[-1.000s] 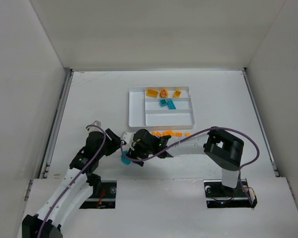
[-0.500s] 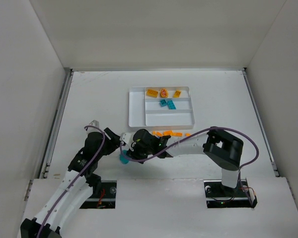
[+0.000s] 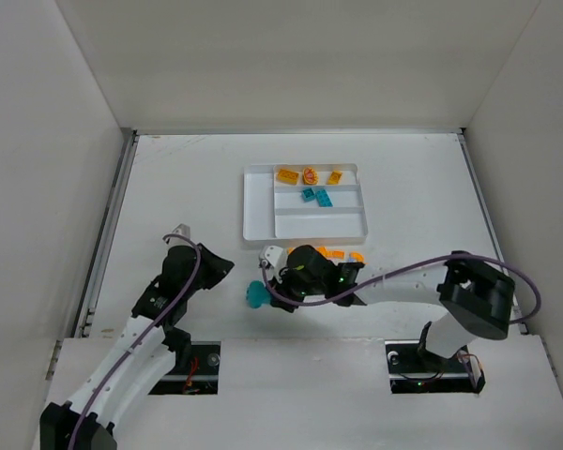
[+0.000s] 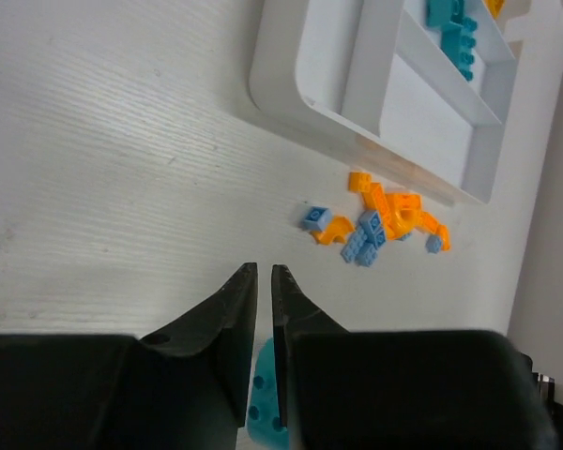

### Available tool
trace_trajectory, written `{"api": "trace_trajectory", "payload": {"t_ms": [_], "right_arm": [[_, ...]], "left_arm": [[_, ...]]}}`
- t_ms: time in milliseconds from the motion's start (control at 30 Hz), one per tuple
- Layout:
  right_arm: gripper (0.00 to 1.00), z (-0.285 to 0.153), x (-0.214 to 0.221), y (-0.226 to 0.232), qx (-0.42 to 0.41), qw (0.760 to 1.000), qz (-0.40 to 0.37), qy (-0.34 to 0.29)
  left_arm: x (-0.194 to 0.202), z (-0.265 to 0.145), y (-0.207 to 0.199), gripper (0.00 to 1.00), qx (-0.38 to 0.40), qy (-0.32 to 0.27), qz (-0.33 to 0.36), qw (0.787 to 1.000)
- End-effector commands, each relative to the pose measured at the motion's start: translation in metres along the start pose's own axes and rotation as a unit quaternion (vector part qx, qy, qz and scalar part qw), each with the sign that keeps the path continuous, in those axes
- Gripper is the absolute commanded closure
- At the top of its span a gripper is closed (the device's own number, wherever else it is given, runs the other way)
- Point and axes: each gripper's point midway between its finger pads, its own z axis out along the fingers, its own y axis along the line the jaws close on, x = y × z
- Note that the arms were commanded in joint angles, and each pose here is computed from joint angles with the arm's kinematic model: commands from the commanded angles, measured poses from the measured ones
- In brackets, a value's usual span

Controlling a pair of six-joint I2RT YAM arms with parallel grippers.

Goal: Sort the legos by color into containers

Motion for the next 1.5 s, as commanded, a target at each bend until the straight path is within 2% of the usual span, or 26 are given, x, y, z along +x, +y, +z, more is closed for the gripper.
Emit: {"api": "trace_trajectory", "payload": {"t_ms": [0,133,233,367,600,733,900,967,1067,1167,1267,1467], "right_arm": [[0.76,-0.025,-0.037,0.0,0.011,0.995,0.037,-0.09],[0.8,-0.052,-0.043,-0.02,0.055,0.988,0.064,-0.13],[0.81,-0.062,-0.05,-0.034,0.084,0.982,0.079,-0.148],[0.82,-0.071,-0.056,-0.047,0.096,0.977,0.092,-0.168],[0.81,-0.074,-0.06,-0.056,0.102,0.975,0.098,-0.173],[0.81,-0.073,-0.063,-0.052,0.092,0.975,0.097,-0.178],[0.81,-0.075,-0.063,-0.053,0.092,0.974,0.099,-0.18],[0.81,-0.075,-0.063,-0.053,0.092,0.974,0.099,-0.182],[0.81,-0.074,-0.059,-0.054,0.095,0.974,0.102,-0.179],[0.81,-0.074,-0.057,-0.055,0.098,0.974,0.105,-0.176],[0.81,-0.074,-0.052,-0.058,0.108,0.972,0.113,-0.175],[0.81,-0.076,-0.045,-0.061,0.118,0.969,0.128,-0.176]], "left_arm": [[-0.019,-0.009,-0.05,0.91,0.082,-0.017,-0.041,0.996],[-0.017,-0.019,-0.08,0.82,0.164,-0.009,-0.033,0.986],[-0.009,-0.028,-0.1,0.59,0.219,0.008,-0.043,0.975],[0.008,-0.028,-0.108,0.41,0.234,0.05,-0.044,0.97],[0.03,-0.019,-0.113,0.35,0.235,0.084,-0.039,0.968],[0.037,-0.01,-0.119,0.36,0.232,0.093,-0.032,0.968],[0.04,-0.006,-0.135,0.48,0.249,0.098,-0.026,0.963],[0.04,-0.004,-0.138,0.56,0.25,0.1,-0.027,0.963],[0.034,-0.004,-0.142,0.74,0.256,0.088,-0.034,0.962],[0.025,-0.006,-0.14,0.83,0.26,0.069,-0.041,0.962],[0.008,-0.008,-0.135,0.87,0.256,0.041,-0.05,0.965],[-0.019,-0.01,-0.122,0.89,0.242,0.002,-0.06,0.969]]}}
